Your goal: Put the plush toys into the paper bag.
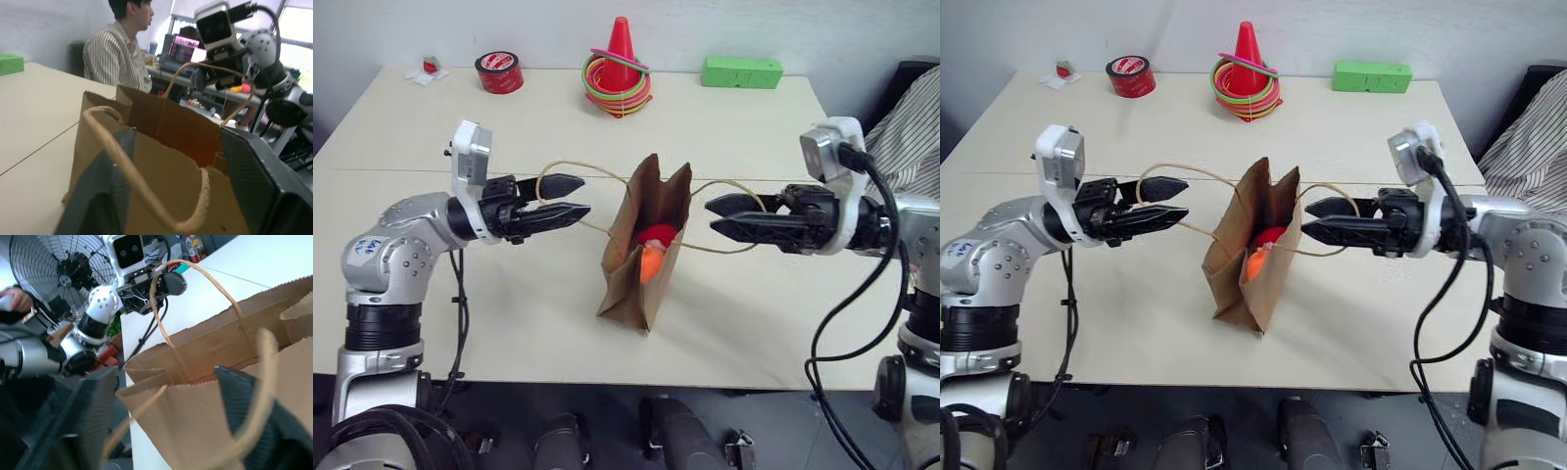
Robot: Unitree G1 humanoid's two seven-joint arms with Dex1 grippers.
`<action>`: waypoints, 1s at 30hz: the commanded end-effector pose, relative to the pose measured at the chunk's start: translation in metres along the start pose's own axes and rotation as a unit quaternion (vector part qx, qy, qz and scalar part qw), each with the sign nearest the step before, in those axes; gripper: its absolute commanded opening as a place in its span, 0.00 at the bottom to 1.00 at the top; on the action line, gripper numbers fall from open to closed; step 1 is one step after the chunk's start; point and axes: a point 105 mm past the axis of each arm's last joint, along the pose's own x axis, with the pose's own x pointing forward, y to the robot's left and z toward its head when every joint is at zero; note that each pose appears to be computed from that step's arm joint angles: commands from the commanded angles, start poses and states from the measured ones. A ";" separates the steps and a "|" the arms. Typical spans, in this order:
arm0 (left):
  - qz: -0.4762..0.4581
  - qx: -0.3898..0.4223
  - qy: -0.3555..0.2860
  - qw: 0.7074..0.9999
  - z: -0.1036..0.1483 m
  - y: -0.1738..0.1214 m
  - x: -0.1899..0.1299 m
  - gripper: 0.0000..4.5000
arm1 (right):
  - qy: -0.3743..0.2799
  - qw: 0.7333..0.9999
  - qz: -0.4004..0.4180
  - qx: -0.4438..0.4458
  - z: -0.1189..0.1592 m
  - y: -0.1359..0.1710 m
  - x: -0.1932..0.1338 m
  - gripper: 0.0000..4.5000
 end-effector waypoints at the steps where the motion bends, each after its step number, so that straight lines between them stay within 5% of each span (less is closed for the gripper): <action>1: -0.017 0.038 0.029 0.999 0.007 -0.008 -0.014 0.96 | -0.006 0.998 -0.026 -0.058 0.011 0.002 -0.017 1.00; 5: 0.016 0.037 0.045 0.998 0.001 -0.007 -0.035 0.99 | -0.009 0.996 -0.075 -0.052 0.009 -0.005 -0.041 1.00; 11: 0.039 -0.018 0.095 0.995 -0.023 -0.032 -0.071 0.99 | 0.023 0.988 -0.153 0.021 -0.047 -0.010 -0.080 1.00; 16: 0.043 0.007 0.102 0.994 -0.043 -0.053 -0.059 1.00 | 0.160 0.967 -0.130 -0.150 -0.112 -0.009 -0.042 0.63; 24: 0.080 0.025 0.050 0.995 -0.058 -0.067 -0.016 1.00 | 0.051 0.960 -0.119 -0.250 -0.124 -0.013 0.028 0.01; 30: 0.100 0.018 0.008 0.995 -0.063 -0.068 0.015 1.00 | 0.052 0.953 -0.087 -0.286 -0.125 -0.019 0.059 0.01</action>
